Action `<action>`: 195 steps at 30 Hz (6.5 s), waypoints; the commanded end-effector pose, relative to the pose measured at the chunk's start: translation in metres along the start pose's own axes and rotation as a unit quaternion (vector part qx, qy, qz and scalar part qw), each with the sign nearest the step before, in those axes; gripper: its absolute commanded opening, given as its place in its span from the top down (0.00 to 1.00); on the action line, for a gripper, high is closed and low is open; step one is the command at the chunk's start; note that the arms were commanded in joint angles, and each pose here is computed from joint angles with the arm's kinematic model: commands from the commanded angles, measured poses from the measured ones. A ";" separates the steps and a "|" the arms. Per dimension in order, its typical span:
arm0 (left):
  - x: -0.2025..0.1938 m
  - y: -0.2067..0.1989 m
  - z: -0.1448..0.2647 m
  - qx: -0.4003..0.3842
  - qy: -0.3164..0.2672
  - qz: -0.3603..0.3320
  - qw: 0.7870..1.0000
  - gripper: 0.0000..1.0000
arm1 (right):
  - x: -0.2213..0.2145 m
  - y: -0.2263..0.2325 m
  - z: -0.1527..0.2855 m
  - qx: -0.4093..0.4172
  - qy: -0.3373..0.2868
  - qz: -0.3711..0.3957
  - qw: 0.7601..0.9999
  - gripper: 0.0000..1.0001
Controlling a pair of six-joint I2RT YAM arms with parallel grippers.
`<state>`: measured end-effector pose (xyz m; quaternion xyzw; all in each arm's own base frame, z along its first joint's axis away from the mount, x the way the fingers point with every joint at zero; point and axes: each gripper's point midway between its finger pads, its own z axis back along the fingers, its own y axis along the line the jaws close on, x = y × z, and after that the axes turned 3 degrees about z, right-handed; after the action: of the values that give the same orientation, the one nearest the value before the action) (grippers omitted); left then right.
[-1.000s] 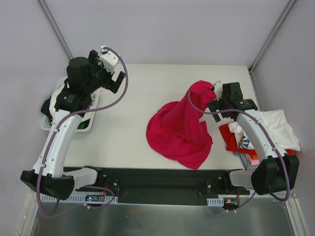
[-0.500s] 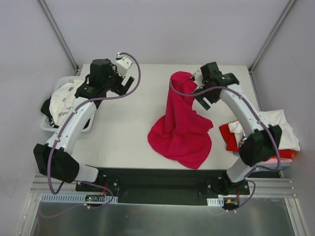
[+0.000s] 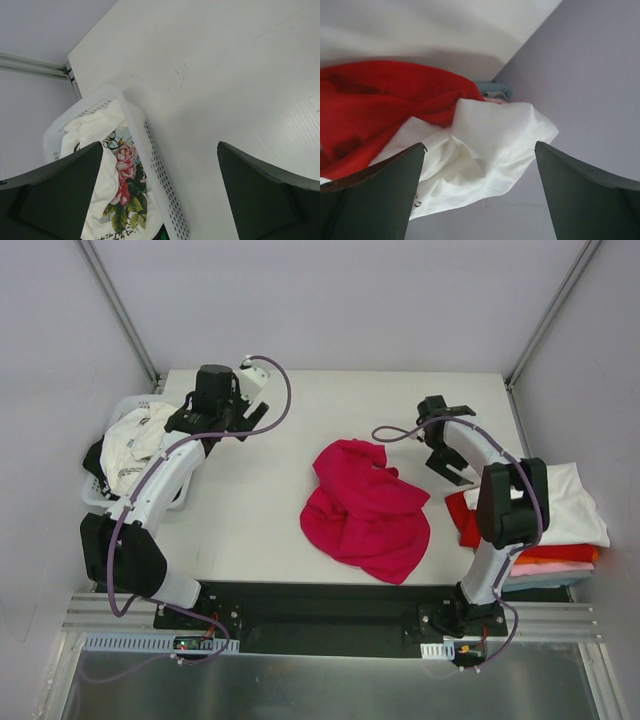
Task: Fold and stack the t-shirts
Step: Move the tshirt to the center of the board, then flatten out the tshirt
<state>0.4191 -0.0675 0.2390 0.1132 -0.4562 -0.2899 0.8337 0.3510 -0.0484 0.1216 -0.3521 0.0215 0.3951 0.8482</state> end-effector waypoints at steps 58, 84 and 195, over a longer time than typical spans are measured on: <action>-0.046 -0.304 0.021 -0.467 0.088 -0.050 0.878 0.21 | 0.012 0.034 0.133 0.156 -0.374 -0.219 0.888 0.03; -0.015 -0.264 0.003 -0.369 0.047 -0.101 0.923 1.00 | 0.012 0.057 0.117 0.171 -0.354 -0.202 0.897 0.02; 0.164 0.035 0.026 0.293 -0.149 -0.195 0.924 0.96 | 0.129 0.147 0.169 0.129 -0.406 0.056 0.903 0.01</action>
<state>0.4609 -0.1367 0.3665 0.3914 -0.5888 -0.3448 0.6174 0.2846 0.1897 0.1027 -0.0493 -0.2316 0.5402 0.8075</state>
